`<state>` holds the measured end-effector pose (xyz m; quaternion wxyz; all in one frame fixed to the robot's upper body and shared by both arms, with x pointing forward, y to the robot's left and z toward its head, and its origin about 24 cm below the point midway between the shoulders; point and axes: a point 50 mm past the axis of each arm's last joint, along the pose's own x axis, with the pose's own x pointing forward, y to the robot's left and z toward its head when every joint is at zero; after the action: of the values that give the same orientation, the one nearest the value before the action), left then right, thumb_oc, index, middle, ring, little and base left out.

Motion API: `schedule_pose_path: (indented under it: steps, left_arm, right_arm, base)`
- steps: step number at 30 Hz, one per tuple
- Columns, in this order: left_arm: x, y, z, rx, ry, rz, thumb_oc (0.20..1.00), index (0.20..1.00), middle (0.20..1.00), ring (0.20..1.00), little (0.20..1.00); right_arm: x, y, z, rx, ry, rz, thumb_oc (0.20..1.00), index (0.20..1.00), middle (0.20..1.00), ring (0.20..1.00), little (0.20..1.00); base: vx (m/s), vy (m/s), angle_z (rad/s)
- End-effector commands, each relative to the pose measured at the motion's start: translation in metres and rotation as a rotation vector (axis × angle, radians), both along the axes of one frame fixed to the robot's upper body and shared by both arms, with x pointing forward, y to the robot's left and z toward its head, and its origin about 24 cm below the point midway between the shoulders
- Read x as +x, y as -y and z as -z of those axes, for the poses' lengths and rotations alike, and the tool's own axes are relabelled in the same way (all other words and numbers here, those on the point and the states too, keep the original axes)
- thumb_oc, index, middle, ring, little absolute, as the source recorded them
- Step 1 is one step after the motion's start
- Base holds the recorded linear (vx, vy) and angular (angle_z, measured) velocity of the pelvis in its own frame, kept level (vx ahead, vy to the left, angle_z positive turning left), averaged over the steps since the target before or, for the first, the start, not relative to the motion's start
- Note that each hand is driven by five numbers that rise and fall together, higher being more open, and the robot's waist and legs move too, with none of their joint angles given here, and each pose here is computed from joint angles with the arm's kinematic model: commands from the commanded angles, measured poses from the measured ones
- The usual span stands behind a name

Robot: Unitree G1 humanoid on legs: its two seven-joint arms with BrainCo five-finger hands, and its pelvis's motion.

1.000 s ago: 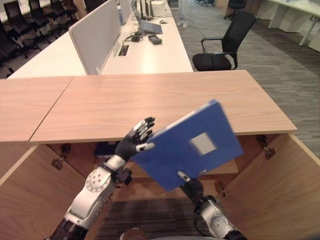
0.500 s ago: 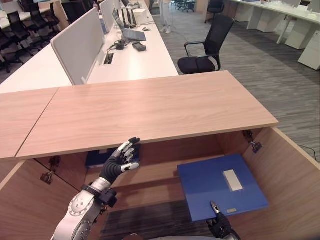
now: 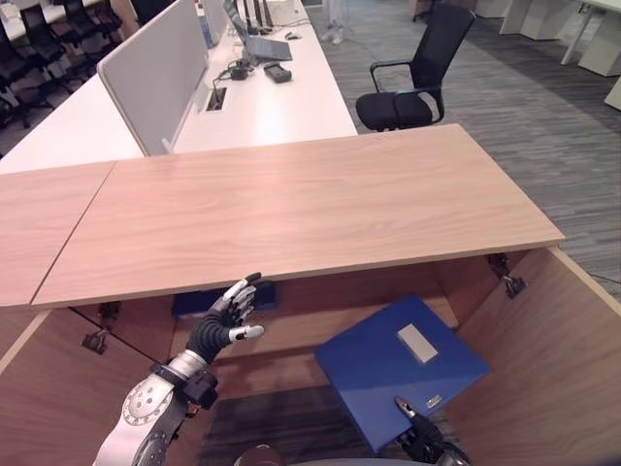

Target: Put the empty folder in the office cabinet

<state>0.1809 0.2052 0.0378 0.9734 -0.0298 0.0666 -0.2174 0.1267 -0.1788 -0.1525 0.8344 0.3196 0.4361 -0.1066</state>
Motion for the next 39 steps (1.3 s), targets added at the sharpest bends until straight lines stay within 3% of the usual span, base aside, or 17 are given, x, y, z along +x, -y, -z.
schedule_pose_path:
  steps: [1, 2, 7, 17, 24, 32, 39]
  left_arm:
    - [-0.039, -0.009, 0.027, 0.076, -0.195, 0.028, 1.000, 1.000, 1.000, 1.000, 1.000]
    - [-0.046, -0.009, 0.025, 0.081, -0.211, 0.057, 1.000, 1.000, 1.000, 1.000, 1.000]
    - [-0.051, -0.005, 0.021, 0.111, -0.216, 0.131, 1.000, 1.000, 1.000, 1.000, 1.000]
    - [-0.057, 0.008, 0.020, 0.244, -0.216, 0.329, 1.000, 1.000, 1.000, 1.000, 1.000]
    - [-0.051, 0.006, 0.038, 0.329, -0.220, 0.261, 1.000, 1.000, 1.000, 1.000, 1.000]
    - [-0.038, 0.023, 0.040, 0.279, -0.173, 0.212, 1.000, 1.000, 1.000, 1.000, 1.000]
    - [-0.027, 0.034, 0.032, 0.245, -0.115, 0.196, 1.000, 1.000, 1.000, 1.000, 1.000]
  right_arm:
    - [0.039, -0.011, -0.024, 0.056, 0.235, -0.024, 0.200, 0.200, 0.200, 0.200, 0.200]
    - [0.059, -0.012, -0.046, 0.064, 0.382, -0.037, 0.200, 0.200, 0.200, 0.200, 0.200]
    - [0.073, -0.014, -0.069, 0.079, 0.521, -0.043, 0.200, 0.200, 0.200, 0.200, 0.200]
    - [0.064, -0.029, -0.059, 0.107, 0.469, -0.070, 0.200, 0.200, 0.200, 0.200, 0.200]
    - [0.108, -0.034, -0.091, 0.111, 0.612, -0.033, 0.200, 0.200, 0.200, 0.200, 0.200]
    - [0.164, -0.016, -0.178, 0.129, 0.979, 0.197, 0.200, 0.200, 0.200, 0.200, 0.200]
    - [0.177, -0.002, -0.247, 0.130, 1.256, 0.311, 0.200, 0.200, 0.200, 0.200, 0.200]
  base:
    - [0.05, 0.206, 0.20]
    - [0.02, 0.118, 0.25]
    - [-0.04, 0.047, 0.28]
    - [0.00, 0.009, 0.07]
    - [-0.07, 0.015, -0.04]
    - [-0.13, 0.050, 0.15]
    - [-0.08, 0.043, 0.26]
